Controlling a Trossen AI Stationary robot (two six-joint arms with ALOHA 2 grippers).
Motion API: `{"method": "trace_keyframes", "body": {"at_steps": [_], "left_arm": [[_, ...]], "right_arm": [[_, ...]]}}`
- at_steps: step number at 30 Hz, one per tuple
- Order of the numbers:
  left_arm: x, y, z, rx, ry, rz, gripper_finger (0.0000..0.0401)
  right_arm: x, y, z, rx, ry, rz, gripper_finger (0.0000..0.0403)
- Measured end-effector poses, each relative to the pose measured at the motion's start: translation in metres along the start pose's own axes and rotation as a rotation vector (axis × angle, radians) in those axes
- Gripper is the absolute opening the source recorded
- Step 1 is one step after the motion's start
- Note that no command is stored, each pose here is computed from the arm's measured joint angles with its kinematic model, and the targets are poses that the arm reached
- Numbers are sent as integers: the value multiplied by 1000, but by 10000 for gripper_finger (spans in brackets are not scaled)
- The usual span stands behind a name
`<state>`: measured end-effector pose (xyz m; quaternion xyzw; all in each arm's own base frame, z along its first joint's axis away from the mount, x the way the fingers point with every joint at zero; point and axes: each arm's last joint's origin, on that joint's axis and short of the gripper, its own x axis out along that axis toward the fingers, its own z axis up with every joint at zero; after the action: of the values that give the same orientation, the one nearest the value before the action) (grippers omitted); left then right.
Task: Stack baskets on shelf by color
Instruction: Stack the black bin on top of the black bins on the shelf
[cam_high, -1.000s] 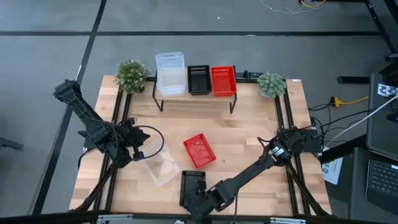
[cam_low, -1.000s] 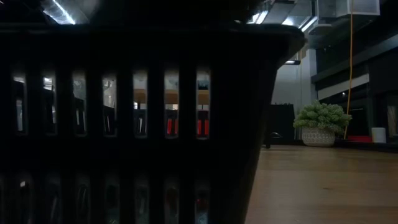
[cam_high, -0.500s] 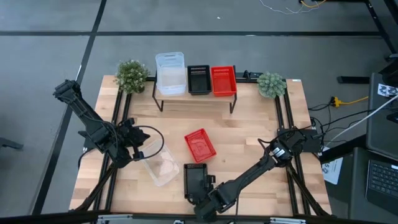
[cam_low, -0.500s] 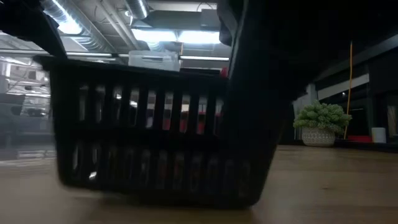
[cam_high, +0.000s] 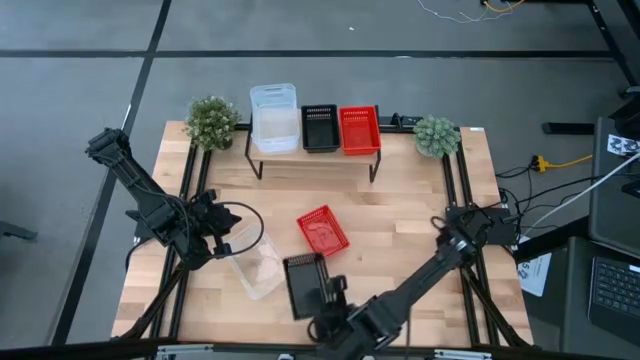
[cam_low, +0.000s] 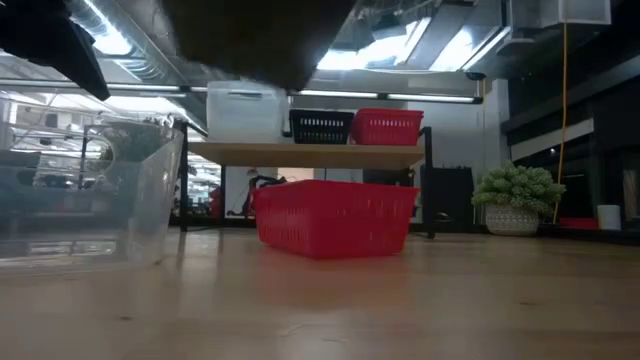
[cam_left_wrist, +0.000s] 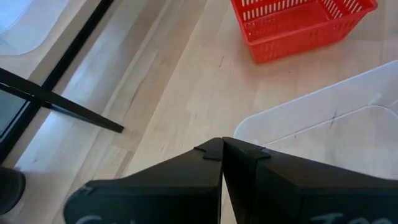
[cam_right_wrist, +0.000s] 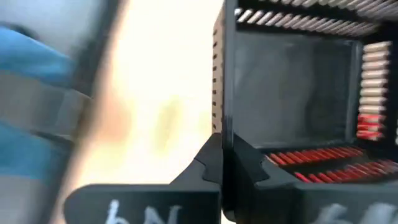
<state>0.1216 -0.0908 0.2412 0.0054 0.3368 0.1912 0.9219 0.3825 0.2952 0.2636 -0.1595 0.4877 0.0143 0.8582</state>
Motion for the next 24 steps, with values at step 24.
{"method": "trace_keyframes", "body": {"at_steps": [24], "left_arm": [[0, 0, 0, 3, -8, 10, 0]], "right_arm": [[-118, -328, -47, 118, 203, -477, 0]]}}
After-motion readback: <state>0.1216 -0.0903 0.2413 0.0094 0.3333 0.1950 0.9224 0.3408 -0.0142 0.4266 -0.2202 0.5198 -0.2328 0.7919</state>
